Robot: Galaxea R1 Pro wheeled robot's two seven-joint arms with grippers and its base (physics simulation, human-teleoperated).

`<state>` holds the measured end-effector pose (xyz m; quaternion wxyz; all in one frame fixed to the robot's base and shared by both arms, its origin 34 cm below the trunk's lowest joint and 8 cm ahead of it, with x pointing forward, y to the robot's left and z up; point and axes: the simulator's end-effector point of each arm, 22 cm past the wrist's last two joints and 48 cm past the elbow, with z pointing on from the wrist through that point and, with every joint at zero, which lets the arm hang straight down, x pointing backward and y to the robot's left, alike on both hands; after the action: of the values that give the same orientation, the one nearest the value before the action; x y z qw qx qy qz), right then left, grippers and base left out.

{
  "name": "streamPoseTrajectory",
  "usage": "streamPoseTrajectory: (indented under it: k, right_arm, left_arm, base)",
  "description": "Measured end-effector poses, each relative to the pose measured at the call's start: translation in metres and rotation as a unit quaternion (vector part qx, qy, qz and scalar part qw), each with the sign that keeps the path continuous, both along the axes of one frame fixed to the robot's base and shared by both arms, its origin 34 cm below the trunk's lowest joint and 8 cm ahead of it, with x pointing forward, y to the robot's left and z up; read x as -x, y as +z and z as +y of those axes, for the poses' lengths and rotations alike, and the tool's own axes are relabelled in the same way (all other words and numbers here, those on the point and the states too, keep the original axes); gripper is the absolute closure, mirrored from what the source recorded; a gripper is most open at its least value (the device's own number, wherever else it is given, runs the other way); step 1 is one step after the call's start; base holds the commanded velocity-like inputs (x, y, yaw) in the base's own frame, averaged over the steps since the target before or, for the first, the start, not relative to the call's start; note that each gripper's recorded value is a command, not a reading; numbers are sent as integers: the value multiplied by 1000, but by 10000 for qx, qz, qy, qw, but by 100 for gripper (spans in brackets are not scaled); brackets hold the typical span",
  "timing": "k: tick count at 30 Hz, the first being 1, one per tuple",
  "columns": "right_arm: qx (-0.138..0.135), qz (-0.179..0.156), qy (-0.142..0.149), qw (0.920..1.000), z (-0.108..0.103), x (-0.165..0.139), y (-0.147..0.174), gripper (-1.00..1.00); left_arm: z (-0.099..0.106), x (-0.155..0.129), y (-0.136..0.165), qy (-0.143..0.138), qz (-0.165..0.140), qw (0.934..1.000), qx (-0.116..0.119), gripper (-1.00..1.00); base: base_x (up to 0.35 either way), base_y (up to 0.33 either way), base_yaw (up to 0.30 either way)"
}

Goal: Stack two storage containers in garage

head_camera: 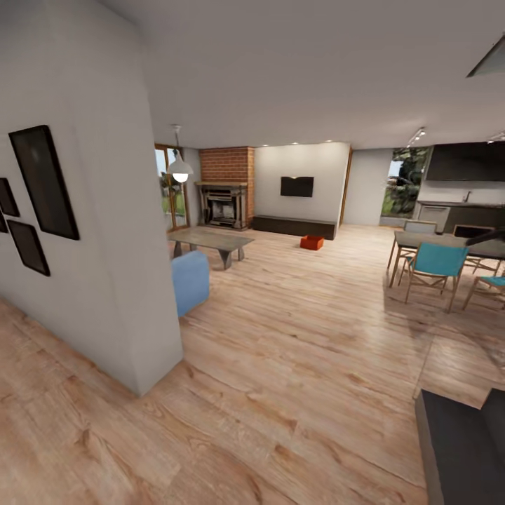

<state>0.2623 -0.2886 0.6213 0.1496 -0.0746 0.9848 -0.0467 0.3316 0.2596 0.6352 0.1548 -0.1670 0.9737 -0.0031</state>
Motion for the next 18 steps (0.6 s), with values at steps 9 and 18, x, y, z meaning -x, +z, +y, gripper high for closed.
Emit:
streamPoseTrajectory:
  k: [9,18]
  right_arm:
    - [1,2,7,10000,0,0,0,-100]
    - [7,1,13,10000,-1,0,0,-100]
  left_arm:
    - [0,0,0,0,2,10000,0,-100]
    - [0,0,0,-1,4,10000,2,-100]
  base:
    - [324,0,-249]
    - [324,0,-193]
